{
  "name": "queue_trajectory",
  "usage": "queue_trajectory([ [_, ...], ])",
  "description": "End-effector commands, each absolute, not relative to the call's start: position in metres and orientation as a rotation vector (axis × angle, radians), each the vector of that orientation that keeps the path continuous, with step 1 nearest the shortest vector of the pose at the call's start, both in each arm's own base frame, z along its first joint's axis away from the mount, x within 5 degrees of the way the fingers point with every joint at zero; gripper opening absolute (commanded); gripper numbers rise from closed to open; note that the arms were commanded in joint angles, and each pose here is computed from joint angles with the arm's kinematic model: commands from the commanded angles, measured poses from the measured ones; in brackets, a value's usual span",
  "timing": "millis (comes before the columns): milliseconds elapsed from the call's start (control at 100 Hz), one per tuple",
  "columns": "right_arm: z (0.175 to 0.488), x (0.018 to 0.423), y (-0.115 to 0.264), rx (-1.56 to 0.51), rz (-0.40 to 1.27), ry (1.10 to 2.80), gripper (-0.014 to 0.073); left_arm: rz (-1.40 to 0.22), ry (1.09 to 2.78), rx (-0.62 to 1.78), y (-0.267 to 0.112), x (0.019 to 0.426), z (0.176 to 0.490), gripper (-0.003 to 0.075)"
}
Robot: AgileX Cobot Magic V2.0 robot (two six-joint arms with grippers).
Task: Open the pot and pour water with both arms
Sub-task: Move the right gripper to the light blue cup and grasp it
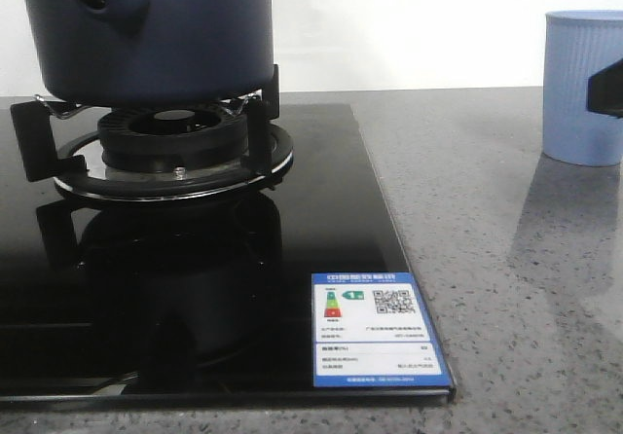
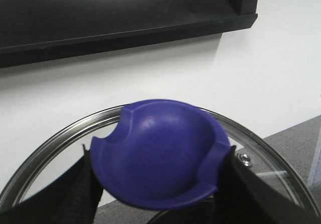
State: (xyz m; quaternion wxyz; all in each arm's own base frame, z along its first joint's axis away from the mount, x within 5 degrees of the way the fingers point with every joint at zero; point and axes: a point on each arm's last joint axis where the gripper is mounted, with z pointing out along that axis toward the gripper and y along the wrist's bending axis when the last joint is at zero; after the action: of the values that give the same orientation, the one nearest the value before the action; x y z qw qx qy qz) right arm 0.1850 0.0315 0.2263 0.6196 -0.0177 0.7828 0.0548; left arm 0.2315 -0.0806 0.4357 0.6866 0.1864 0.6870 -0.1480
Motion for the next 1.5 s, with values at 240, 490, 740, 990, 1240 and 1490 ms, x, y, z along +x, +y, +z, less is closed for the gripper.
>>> queue_trajectory([
  [240,0.23,0.215,0.033,-0.026,0.053,1.566,0.0608,-0.333,1.462,0.354,-0.075,0.222,0.458,0.0309],
  [490,0.22,0.235,0.037,-0.034,0.034,1.569,0.0608,-0.333,1.462,0.354,-0.075,0.222,0.458,0.0309],
  [740,0.212,0.258,0.04,-0.029,0.023,1.586,0.0608,-0.334,1.463,0.355,-0.075,0.222,0.458,0.0309],
  [990,0.206,0.264,0.04,-0.019,0.011,1.583,0.0575,-0.334,1.463,0.355,-0.075,0.222,0.458,0.0309],
  [1240,0.206,0.264,0.04,-0.006,0.006,1.572,0.0326,-0.334,1.463,0.355,-0.075,0.222,0.458,0.0309],
  [1490,0.213,0.262,0.041,-0.023,0.014,1.538,0.0316,-0.334,1.463,0.355,-0.075,0.222,0.458,0.0309],
])
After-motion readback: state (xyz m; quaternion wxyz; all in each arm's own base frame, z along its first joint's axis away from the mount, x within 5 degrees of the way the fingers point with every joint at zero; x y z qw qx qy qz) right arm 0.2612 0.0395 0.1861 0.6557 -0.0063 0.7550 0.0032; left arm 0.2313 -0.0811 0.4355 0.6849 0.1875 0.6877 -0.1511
